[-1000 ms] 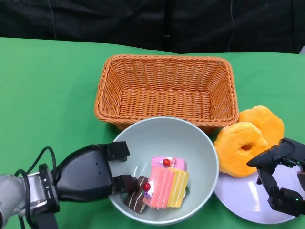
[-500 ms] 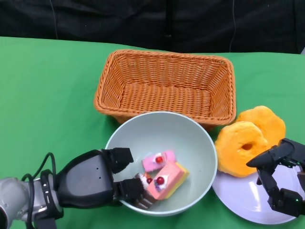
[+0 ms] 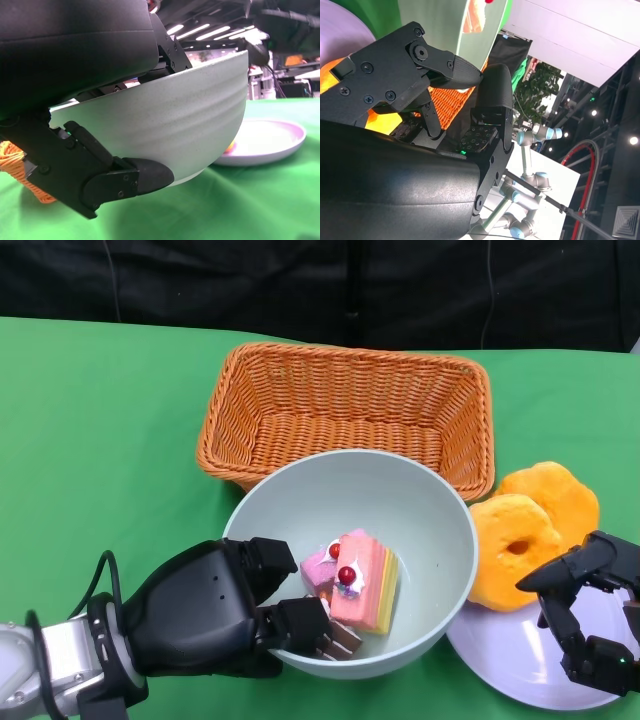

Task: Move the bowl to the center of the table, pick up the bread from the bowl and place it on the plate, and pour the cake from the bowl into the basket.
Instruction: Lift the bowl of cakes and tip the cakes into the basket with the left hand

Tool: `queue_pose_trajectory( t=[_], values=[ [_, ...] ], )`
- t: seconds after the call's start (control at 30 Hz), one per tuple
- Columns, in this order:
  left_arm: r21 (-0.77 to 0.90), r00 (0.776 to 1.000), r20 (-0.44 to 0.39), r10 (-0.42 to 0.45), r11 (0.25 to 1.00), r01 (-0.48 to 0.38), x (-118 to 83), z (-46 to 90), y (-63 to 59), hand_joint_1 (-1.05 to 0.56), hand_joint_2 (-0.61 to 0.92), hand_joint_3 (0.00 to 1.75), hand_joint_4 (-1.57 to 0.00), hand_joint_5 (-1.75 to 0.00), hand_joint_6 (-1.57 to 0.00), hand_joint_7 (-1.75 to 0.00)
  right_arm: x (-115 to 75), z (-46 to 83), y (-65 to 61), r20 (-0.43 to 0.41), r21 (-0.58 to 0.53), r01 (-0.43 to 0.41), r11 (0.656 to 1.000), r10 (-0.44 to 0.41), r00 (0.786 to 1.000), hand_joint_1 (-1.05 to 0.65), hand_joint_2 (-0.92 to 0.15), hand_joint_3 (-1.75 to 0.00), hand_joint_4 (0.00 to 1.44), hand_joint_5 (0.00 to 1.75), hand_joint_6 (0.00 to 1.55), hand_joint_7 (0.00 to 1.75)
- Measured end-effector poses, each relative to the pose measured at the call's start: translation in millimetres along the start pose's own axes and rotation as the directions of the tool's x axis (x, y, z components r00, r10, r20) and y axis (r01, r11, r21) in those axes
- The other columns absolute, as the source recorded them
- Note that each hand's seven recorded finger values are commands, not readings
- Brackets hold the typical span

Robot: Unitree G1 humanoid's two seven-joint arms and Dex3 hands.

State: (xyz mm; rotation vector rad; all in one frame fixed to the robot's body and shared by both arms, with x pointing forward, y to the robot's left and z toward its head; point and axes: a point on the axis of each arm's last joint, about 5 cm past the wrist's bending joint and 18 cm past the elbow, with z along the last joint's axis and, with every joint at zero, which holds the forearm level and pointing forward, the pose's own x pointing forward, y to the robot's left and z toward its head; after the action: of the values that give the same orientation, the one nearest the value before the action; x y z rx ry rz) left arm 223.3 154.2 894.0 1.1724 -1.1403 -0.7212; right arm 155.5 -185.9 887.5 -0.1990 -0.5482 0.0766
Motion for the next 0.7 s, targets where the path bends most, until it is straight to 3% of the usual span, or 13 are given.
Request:
queue_pose_trajectory(
  t=[0.17,0.5,0.7],
  values=[
    [-0.055,0.998,-0.047,-0.042,0.998,0.040,2,6.4,13.7,-0.29,0.27,1.26,-1.01,-1.75,-0.76,-1.69,0.4,-0.3,0.1,0.003,0.000,0.001,1.000,-0.001,1.000,-0.12,-0.55,-0.95,0.88,1.47,0.93,1.11],
    [-0.119,0.990,-0.102,-0.094,0.990,0.082,-2,15.1,31.8,-0.31,0.30,1.21,-1.00,-1.75,-0.75,-1.75,0.6,-0.5,0.4,0.006,0.001,0.000,1.000,0.000,1.000,-0.13,-0.53,-1.00,0.88,1.46,0.92,1.12],
    [-0.144,0.993,-0.105,-0.056,0.989,0.040,-2,21.3,46.3,-0.32,0.33,1.27,-1.03,-1.75,-0.78,-1.75,0.4,-1.6,0.7,0.000,0.001,0.011,1.000,-0.011,1.000,-0.12,-0.52,-1.01,0.89,1.45,0.93,1.11]
  ],
)
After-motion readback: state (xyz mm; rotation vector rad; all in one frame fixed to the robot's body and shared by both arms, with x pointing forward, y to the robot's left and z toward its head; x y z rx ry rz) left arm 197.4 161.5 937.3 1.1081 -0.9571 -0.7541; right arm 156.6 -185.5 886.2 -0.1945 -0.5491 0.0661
